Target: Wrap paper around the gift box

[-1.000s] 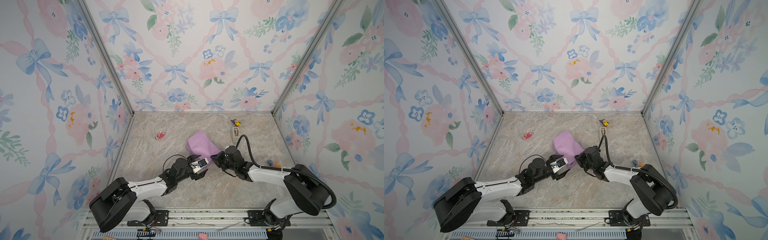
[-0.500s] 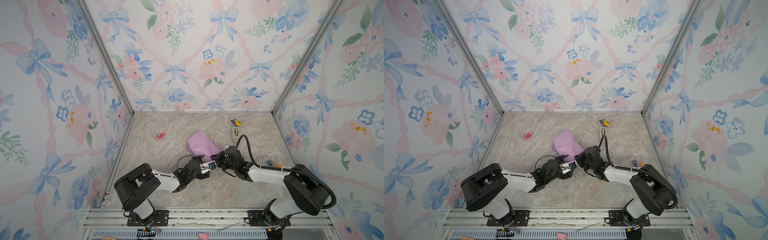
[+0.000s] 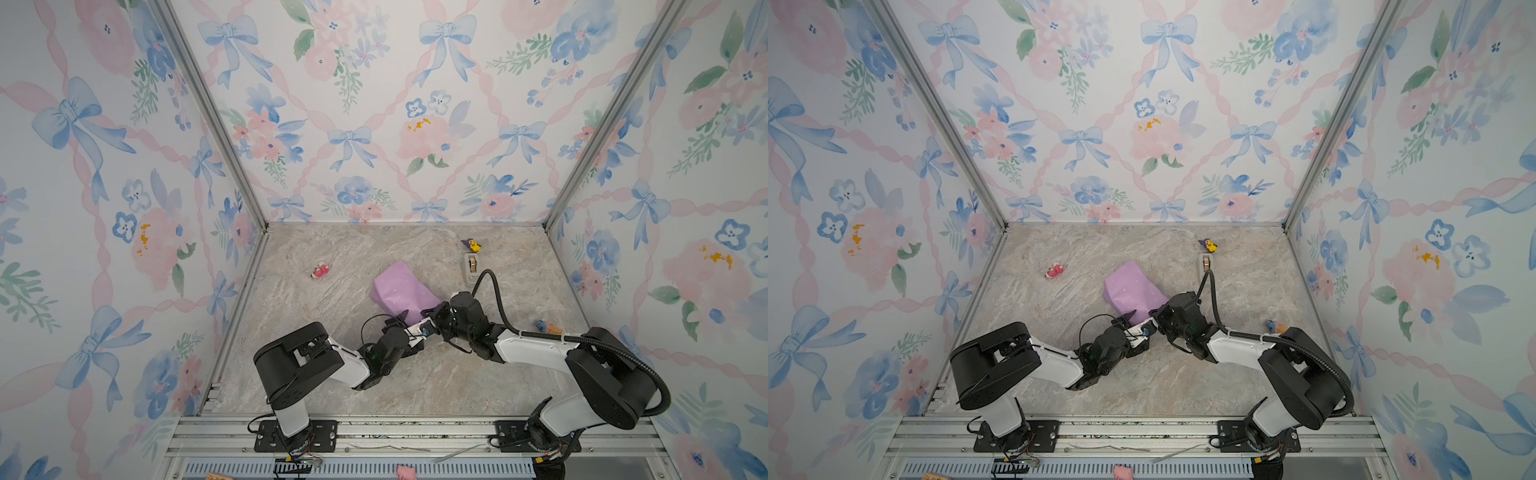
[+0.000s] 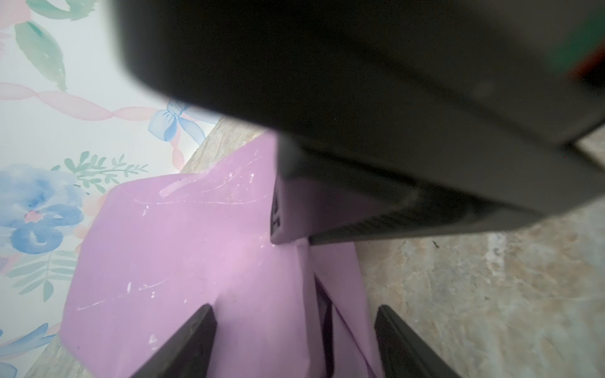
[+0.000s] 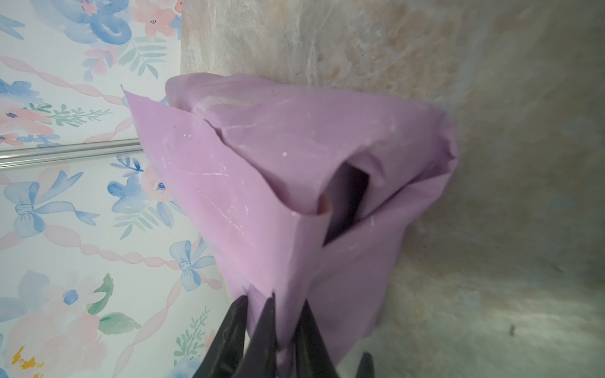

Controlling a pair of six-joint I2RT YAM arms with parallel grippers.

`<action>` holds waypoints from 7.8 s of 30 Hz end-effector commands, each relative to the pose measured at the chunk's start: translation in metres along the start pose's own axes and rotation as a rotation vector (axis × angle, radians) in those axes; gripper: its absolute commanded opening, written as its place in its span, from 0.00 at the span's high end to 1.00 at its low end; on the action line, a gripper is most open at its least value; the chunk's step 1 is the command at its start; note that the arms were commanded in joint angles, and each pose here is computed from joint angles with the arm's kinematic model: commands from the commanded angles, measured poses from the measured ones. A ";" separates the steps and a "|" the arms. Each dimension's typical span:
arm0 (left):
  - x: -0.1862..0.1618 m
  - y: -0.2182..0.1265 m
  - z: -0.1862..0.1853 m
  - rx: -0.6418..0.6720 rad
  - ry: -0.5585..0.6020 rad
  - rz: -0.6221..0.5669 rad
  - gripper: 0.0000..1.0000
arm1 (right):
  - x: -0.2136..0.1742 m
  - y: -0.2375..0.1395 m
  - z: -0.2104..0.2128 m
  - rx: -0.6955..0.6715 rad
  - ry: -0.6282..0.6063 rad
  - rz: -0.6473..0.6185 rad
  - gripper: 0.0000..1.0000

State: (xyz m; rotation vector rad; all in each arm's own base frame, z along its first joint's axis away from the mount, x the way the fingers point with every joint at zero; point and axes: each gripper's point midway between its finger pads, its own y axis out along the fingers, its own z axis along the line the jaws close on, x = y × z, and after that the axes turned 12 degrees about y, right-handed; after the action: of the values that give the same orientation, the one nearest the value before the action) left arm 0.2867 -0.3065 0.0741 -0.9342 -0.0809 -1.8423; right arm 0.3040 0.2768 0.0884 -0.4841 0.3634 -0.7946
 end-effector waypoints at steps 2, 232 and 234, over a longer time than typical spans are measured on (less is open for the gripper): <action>-0.033 0.002 -0.017 -0.014 -0.066 0.111 0.26 | -0.004 0.003 -0.040 -0.123 -0.009 0.017 0.87; -0.053 0.020 -0.043 -0.166 -0.160 0.202 0.37 | 0.247 -0.032 0.037 0.082 -0.421 0.470 1.00; -0.053 0.020 -0.043 -0.168 -0.159 0.200 0.37 | 0.243 -0.036 0.034 0.081 -0.411 0.472 1.00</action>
State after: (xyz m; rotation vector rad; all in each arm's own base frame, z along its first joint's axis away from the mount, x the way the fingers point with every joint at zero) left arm 0.3161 -0.3133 0.0805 -1.1067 -0.2446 -1.7110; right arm 0.4656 0.0822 0.0816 -0.4965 0.0566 -0.2283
